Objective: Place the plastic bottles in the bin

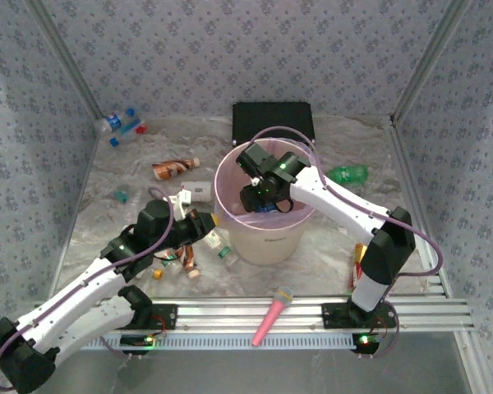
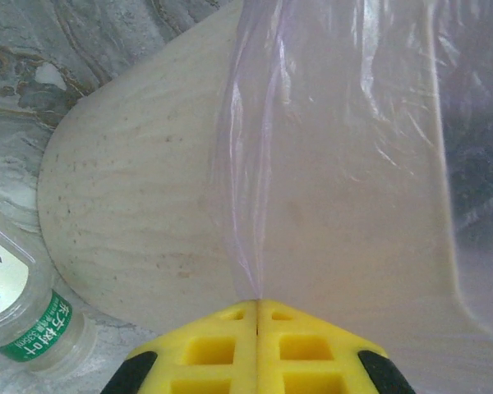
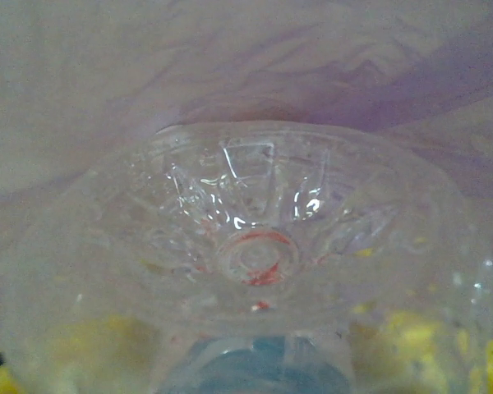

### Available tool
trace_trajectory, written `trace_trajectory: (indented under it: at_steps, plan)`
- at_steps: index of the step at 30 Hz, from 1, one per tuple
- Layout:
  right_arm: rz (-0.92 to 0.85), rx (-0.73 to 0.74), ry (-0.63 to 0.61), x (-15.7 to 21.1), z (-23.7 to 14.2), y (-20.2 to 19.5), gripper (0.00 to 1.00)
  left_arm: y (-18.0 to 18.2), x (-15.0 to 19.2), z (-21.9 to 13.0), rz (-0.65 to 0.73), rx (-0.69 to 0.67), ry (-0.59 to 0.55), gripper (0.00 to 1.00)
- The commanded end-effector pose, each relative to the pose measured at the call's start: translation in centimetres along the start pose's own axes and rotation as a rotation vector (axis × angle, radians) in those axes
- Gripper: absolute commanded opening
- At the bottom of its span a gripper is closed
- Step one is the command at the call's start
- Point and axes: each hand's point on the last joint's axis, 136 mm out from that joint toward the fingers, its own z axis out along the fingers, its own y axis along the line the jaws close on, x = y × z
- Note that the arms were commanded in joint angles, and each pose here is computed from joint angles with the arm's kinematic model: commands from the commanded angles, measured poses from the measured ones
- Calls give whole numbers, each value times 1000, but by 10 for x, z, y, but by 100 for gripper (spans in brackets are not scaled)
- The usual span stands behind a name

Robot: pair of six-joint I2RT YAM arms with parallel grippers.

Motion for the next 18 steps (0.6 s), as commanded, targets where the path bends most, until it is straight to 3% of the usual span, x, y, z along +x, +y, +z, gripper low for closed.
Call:
trace_trajectory:
  at_steps: [1, 7, 10, 14, 18]
  plan:
    - [3, 1, 8, 2, 2, 3, 65, 14, 0, 3, 20, -52, -2, 0]
    - [8, -26, -17, -6, -14, 5, 74, 27, 0, 9, 35, -105, 10, 0]
    - [10, -38, -14, -7, -17, 6, 86, 35, 2, 13, 39, -135, 24, 0]
    - [10, -44, -10, -8, -19, 6, 90, 32, -4, 8, 70, -153, 12, 0]
    - [3, -79, -80, -20, -49, 11, 93, 19, -13, -9, 111, -161, -15, 0]
